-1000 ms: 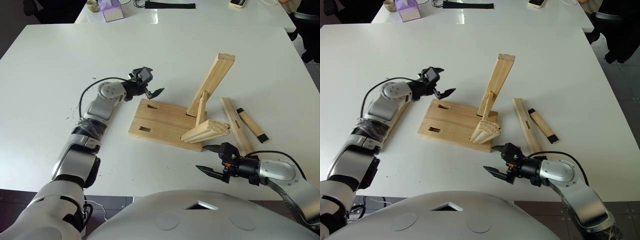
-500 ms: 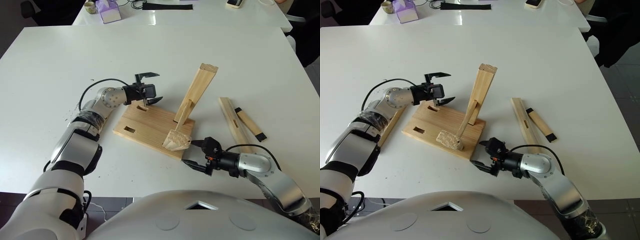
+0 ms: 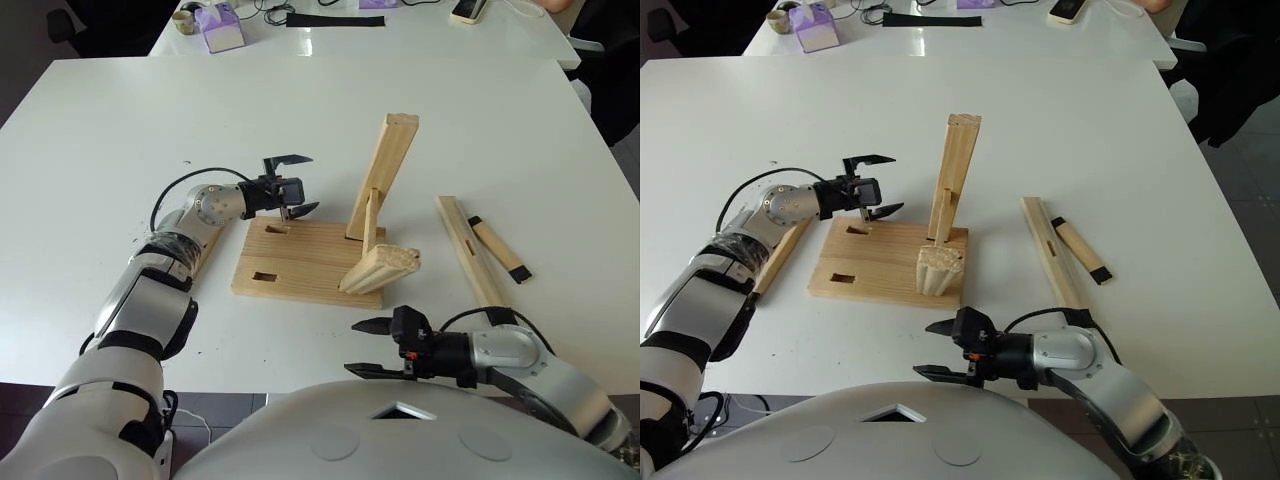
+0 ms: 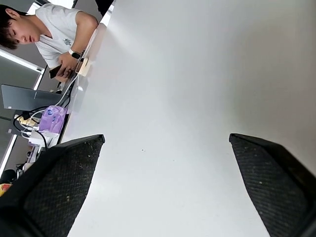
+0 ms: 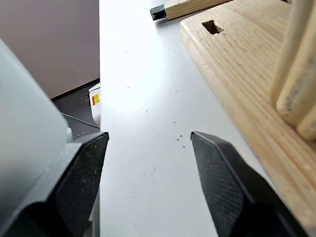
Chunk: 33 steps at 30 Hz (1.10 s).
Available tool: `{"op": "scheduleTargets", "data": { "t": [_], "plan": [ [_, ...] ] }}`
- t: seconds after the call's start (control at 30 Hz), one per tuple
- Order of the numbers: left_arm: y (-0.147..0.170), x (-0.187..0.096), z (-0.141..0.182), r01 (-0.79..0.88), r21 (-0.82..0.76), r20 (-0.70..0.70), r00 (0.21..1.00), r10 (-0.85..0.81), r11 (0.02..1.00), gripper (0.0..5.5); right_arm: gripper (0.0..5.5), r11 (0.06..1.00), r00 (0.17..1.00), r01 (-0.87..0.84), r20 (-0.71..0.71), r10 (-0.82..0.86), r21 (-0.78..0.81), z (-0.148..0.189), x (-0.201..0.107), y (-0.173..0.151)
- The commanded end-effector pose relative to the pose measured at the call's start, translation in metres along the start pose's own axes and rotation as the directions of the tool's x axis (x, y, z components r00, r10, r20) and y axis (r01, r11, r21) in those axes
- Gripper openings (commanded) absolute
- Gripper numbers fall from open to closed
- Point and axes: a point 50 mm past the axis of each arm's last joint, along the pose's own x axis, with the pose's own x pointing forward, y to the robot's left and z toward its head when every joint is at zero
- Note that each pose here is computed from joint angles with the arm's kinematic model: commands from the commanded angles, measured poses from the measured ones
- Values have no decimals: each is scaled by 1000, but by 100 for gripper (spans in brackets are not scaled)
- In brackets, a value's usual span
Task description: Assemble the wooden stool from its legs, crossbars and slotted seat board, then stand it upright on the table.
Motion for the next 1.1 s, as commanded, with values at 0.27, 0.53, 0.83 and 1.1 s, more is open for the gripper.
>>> {"op": "scheduleTargets", "data": {
  "t": [0.27, 0.53, 0.83, 1.1],
  "plan": [
    [-62, -32, -22, 274, -40, -76, 958, -277, 961, 470, 308, 926, 923, 371, -85, -375, -63, -12, -20, -50],
    [-93, -56, -12, 220, -158, -47, 972, -230, 963, 470, 308, 880, 882, 450, -79, -464, -151, -5, -27, -68],
    [-101, -54, 3, 139, -233, -74, 984, -160, 963, 470, 308, 821, 831, 545, -16, -556, -171, 8, -19, -91],
    [-103, -40, 12, 24, -298, -93, 994, -54, 954, 470, 308, 786, 804, 584, 12, -595, -203, 17, -13, -113]
  ]
}}
